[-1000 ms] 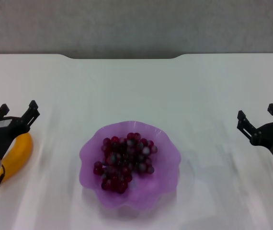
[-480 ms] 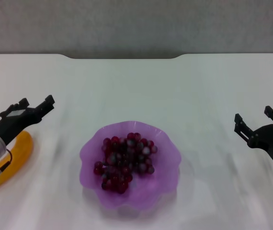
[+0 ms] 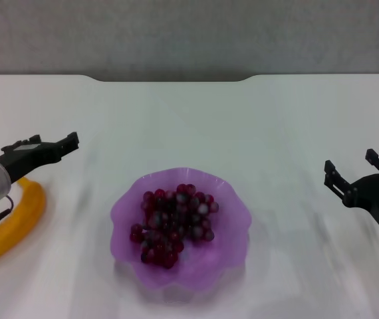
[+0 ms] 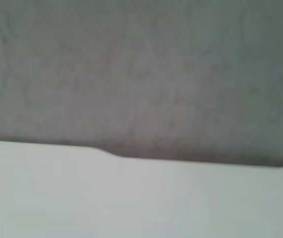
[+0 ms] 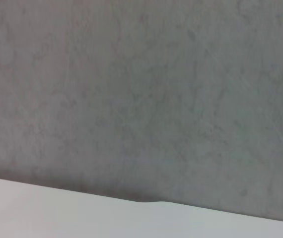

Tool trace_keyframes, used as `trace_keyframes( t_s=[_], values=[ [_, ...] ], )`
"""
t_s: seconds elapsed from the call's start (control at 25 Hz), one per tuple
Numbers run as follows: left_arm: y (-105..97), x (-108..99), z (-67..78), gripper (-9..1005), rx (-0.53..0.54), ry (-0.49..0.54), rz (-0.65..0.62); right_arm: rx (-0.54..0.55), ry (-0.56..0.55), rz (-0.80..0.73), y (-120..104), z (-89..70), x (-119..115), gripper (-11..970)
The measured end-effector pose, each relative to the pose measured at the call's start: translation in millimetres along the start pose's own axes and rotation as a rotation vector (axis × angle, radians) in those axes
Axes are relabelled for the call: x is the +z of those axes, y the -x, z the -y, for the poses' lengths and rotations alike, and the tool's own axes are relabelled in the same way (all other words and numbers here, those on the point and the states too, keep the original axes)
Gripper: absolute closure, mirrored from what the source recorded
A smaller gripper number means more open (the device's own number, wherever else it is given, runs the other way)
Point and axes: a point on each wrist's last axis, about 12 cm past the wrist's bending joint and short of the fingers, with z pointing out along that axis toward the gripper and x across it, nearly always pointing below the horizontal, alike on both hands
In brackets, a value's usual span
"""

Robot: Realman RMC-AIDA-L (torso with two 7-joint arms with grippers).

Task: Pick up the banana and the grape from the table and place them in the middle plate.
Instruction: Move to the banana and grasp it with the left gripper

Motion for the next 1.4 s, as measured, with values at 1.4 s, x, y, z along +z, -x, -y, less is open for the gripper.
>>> trace_keyframes(
  t_s=[1.4],
  values=[
    [68.4, -19.4, 2.9, 119, 0.361, 0.167, -0.496, -0.015, 0.018, -0.004, 0.4, -2.1, 2.2, 96]
  ],
)
